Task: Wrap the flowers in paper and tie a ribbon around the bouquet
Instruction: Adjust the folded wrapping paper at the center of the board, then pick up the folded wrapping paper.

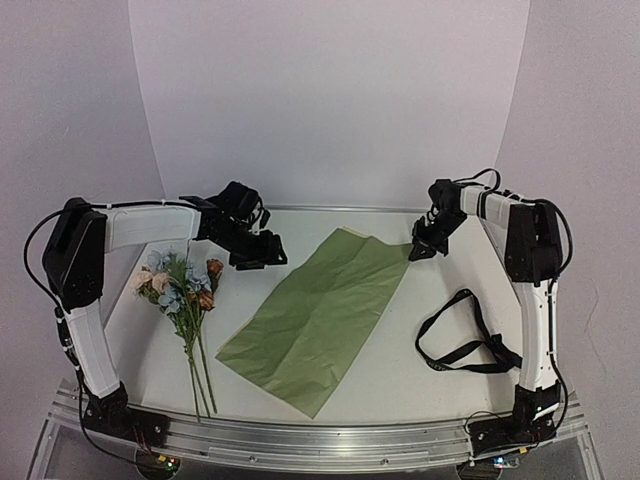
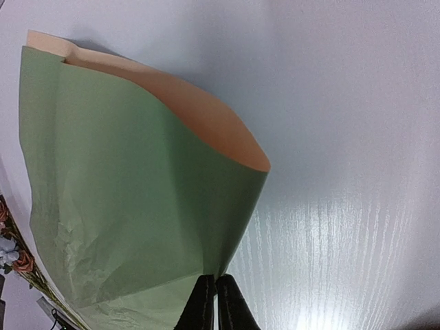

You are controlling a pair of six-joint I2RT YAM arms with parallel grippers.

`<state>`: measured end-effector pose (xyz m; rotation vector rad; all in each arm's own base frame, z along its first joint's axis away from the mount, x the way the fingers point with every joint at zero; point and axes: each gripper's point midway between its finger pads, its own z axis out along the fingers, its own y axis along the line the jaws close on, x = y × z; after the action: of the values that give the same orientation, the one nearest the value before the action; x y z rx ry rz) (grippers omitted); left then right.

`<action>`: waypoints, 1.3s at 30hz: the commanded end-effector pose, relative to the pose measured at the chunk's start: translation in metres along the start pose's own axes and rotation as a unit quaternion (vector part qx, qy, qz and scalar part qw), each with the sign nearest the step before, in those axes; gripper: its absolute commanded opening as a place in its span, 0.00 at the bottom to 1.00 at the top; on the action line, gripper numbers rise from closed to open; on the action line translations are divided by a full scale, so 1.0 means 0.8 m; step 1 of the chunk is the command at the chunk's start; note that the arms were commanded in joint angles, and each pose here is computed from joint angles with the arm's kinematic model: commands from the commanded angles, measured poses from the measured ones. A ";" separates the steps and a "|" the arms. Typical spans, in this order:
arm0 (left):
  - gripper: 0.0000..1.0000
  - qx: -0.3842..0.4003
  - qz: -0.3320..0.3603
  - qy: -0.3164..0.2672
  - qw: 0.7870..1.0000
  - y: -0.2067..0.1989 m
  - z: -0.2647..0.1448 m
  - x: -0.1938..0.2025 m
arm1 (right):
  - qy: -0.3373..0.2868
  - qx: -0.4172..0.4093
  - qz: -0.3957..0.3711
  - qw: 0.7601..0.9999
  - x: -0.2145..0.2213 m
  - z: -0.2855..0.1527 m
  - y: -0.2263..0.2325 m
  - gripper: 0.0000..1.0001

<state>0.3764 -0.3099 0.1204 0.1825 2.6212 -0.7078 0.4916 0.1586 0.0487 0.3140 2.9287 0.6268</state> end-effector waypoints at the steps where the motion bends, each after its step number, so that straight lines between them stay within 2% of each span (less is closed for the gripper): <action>1: 0.73 -0.025 -0.011 0.028 0.999 0.028 -0.012 0.021 | -0.005 -0.007 -0.006 1.000 -0.007 0.002 0.008 0.05; 7: 0.77 -0.002 -0.030 0.045 0.999 0.045 -0.028 0.070 | -0.001 -0.005 -0.002 1.000 -0.007 0.008 0.006 0.05; 10: 0.77 0.012 -0.022 0.042 0.999 0.047 -0.023 0.064 | -0.001 -0.006 -0.001 1.000 -0.007 0.008 0.007 0.05; 16: 0.78 0.051 0.006 0.058 0.997 0.036 0.022 0.041 | -0.002 -0.006 0.004 1.000 -0.008 0.007 0.007 0.05; 25: 0.79 0.053 -0.009 0.090 0.994 0.039 0.066 0.037 | -0.003 -0.008 0.009 1.000 -0.009 0.007 0.009 0.05; 31: 0.70 0.081 -0.014 0.104 0.991 0.029 0.069 0.043 | -0.004 -0.007 0.010 1.000 -0.010 0.007 0.008 0.05; 35: 0.60 0.092 -0.012 0.107 0.990 0.022 0.065 0.041 | -0.003 -0.007 0.012 1.000 -0.009 0.008 0.008 0.05; 39: 0.45 0.097 -0.010 0.100 0.990 0.014 0.058 0.033 | -0.003 -0.006 0.013 1.000 -0.009 0.009 0.007 0.05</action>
<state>0.3577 -0.3101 0.0400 0.2640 2.8237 -0.9334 0.4937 0.1612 0.0406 0.3575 2.9381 0.6416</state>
